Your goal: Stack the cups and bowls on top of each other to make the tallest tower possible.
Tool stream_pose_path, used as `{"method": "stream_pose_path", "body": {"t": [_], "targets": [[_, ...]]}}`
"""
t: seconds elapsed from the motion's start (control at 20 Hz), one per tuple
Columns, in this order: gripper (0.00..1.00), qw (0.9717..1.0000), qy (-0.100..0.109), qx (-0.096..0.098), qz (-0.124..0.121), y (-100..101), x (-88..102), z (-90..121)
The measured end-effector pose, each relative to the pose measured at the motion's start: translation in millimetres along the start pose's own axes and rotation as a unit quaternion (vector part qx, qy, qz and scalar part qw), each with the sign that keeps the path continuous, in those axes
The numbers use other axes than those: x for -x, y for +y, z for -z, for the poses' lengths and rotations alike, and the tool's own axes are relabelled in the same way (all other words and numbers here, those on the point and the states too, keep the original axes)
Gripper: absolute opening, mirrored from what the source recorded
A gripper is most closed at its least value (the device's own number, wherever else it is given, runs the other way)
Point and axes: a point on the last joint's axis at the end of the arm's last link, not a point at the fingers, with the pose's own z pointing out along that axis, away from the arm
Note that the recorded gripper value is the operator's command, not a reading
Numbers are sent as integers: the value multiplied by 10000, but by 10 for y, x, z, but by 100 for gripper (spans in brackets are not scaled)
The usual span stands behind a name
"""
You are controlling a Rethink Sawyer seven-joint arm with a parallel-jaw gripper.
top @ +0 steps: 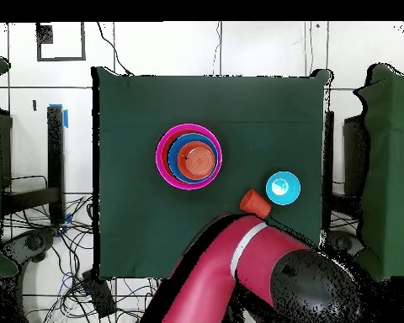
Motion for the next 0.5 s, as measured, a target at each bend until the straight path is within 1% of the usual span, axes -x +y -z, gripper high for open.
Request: {"method": "stream_pose_path", "body": {"t": [0.2,0.45,0.5], "targets": [[100,10000,-27,-48,6,84,32,16],[100,9998,-59,-133,142,250,116,50],[100,9996,-75,-160,216,297,151,66]]}}
